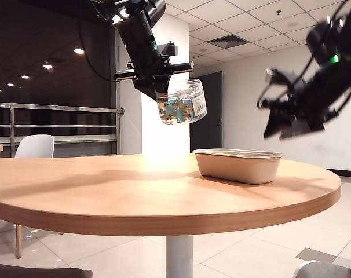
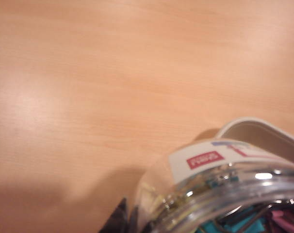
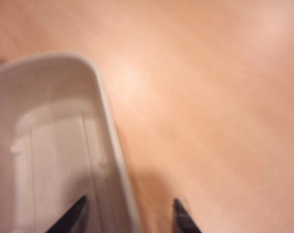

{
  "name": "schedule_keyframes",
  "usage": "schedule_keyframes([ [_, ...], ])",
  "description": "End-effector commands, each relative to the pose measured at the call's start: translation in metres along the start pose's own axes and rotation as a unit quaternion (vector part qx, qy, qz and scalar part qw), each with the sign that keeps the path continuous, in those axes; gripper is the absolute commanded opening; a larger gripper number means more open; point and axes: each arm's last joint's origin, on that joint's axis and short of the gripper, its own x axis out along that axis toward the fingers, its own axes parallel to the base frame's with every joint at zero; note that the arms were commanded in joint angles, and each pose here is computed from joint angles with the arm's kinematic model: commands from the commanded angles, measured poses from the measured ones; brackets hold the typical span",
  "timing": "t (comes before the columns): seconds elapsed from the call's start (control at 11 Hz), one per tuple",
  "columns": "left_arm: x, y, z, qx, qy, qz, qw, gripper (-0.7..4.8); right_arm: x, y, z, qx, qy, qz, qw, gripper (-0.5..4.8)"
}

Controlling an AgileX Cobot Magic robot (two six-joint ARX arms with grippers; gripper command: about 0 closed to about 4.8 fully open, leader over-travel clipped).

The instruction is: Pick up the box filled with clips, pour some clips from it into the rectangular paper box, and then put the clip box back on the table.

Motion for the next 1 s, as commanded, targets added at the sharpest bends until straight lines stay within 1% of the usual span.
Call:
schedule_keyframes([
  [0.09,-0.009,-0.001,0.007,-0.001,-0.021,-0.005,1.000,-0.06,0.008,-0.002,-0.006,0.005,0.009,0.017,1.000,2.21],
  [0.45,-0.009,-0.001,0.007,-0.001,-0.021,-0.005,1.000,-0.06,0.017,-0.001,-0.014,0.016,0.024,0.034,0.999,2.21],
  [0.54,-0.009,-0.001,0.007,-0.001,-0.022,-0.004,1.000,-0.06,0.019,-0.001,-0.017,0.018,0.028,0.048,0.998,2.19],
  [0.63,-0.009,-0.001,0.007,-0.001,-0.022,-0.004,1.000,-0.06,0.021,0.000,-0.019,0.019,0.031,0.059,0.998,2.07],
  [0.81,-0.009,-0.001,0.007,-0.001,-0.022,-0.004,1.000,-0.06,0.024,0.004,-0.020,0.018,0.035,0.070,0.997,2.05],
  [0.91,-0.009,-0.001,0.007,-0.001,-0.022,-0.004,1.000,-0.06,0.026,0.012,-0.021,0.013,0.038,0.083,0.996,1.69],
  [1.0,-0.009,-0.001,0.007,-0.001,-0.022,-0.004,1.000,-0.06,0.027,0.014,-0.021,0.011,0.039,0.086,0.995,1.44],
])
